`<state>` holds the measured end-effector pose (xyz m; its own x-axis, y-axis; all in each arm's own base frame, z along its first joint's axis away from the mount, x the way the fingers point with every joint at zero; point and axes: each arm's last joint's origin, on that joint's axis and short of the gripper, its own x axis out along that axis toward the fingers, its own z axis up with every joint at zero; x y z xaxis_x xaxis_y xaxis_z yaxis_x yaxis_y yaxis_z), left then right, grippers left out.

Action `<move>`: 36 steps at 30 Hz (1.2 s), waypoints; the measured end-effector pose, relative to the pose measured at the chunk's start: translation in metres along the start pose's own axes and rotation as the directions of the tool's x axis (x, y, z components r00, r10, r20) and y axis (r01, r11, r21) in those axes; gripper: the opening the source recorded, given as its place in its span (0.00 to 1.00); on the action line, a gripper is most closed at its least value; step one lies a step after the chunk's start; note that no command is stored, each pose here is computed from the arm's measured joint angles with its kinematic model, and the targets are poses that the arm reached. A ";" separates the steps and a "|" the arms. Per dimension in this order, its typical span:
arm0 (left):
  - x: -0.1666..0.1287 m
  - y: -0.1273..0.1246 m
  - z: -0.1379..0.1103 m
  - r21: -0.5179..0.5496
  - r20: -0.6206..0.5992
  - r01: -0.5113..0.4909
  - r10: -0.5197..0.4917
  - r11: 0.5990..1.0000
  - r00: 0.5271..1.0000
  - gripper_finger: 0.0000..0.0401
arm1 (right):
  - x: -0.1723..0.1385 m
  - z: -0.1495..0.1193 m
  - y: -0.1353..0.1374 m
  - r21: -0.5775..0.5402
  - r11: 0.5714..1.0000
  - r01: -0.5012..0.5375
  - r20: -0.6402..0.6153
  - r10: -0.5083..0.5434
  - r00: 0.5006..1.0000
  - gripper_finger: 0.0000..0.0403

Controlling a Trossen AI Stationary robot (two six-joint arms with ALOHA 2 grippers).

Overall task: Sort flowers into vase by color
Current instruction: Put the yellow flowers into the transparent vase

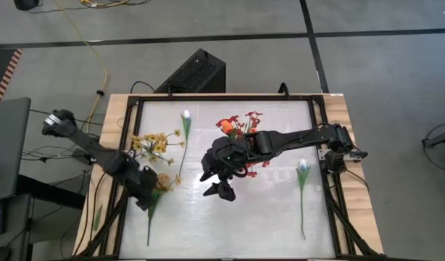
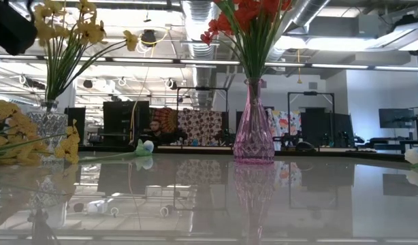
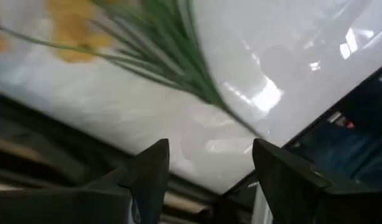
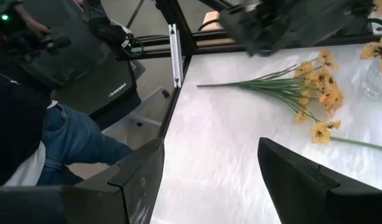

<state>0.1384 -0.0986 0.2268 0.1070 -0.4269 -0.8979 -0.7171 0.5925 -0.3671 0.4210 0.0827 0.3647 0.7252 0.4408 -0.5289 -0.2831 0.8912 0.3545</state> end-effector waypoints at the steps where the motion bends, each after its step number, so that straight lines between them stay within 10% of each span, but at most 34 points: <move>1: 0.006 -0.004 -0.001 -0.017 0.016 -0.009 0.009 1.000 1.000 0.54 | 0.000 0.000 0.000 0.000 1.000 0.001 -0.002 -0.001 1.000 0.71; 9: 0.054 -0.014 -0.008 -0.185 0.060 -0.212 0.226 0.960 0.972 0.54 | -0.001 0.000 -0.002 -0.027 1.000 0.007 -0.005 -0.007 1.000 0.71; 25: 0.118 -0.029 -0.008 -0.222 0.087 -0.269 0.293 0.937 0.952 0.52 | -0.003 -0.001 -0.009 -0.055 0.998 0.018 -0.021 -0.020 1.000 0.71; 36: 0.103 -0.043 -0.011 -0.061 0.054 -0.161 0.164 0.985 0.985 0.04 | -0.003 -0.002 -0.010 -0.050 0.999 0.004 -0.043 -0.006 0.999 0.71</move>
<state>0.1722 -0.1757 0.1528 0.0244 -0.2864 -0.9578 -0.7658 0.6105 -0.2021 0.4199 0.0722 0.3609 0.6996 0.4396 -0.5633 -0.3113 0.8971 0.3135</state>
